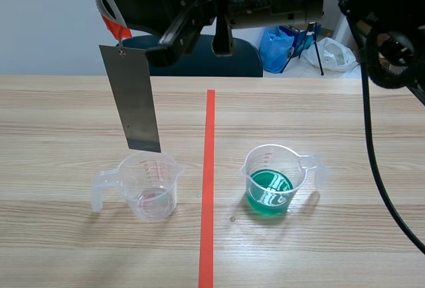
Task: Do the redox reaction experiment
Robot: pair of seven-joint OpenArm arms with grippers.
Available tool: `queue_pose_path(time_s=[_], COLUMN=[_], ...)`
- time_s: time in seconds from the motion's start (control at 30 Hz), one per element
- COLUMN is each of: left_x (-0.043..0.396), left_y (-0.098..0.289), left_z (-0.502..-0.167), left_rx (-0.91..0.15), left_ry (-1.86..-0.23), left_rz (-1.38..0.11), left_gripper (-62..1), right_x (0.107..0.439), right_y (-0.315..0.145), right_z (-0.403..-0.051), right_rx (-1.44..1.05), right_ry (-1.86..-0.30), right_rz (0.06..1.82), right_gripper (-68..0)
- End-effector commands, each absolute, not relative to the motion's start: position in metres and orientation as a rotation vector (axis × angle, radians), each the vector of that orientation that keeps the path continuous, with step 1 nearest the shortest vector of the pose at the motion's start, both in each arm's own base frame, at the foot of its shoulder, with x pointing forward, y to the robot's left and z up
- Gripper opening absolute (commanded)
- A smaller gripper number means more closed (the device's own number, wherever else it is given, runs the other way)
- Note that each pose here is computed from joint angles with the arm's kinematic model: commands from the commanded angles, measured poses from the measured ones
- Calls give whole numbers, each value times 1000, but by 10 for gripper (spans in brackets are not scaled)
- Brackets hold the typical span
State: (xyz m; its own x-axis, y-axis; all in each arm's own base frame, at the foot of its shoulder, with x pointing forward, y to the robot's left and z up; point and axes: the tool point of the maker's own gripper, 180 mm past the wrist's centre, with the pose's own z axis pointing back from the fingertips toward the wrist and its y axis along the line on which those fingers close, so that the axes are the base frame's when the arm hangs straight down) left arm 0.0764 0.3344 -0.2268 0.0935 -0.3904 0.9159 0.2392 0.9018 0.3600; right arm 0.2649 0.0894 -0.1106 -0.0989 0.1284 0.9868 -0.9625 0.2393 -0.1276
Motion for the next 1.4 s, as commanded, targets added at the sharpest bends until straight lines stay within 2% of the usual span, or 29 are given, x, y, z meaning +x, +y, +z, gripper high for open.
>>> queue_pose_path(time_s=[0.0,0.63,1.03,1.37], left_x=[79,79,79,79], left_y=[333,333,333,333], left_z=[-220,-220,-220,-220], left_rx=[129,129,129,129], left_ry=[-1436,-1437,-1437,-1437], left_rz=[-466,-466,-466,-466], left_gripper=[14,14,14,14], right_x=[266,279,286,292], right_y=[91,109,120,121], right_z=[-98,-152,-191,-210], right_rx=[899,911,870,805], right_ry=[-1356,-1262,-1238,-1249], right_rz=[1152,1127,1143,1182], right_gripper=[-669,-669,-669,-669])
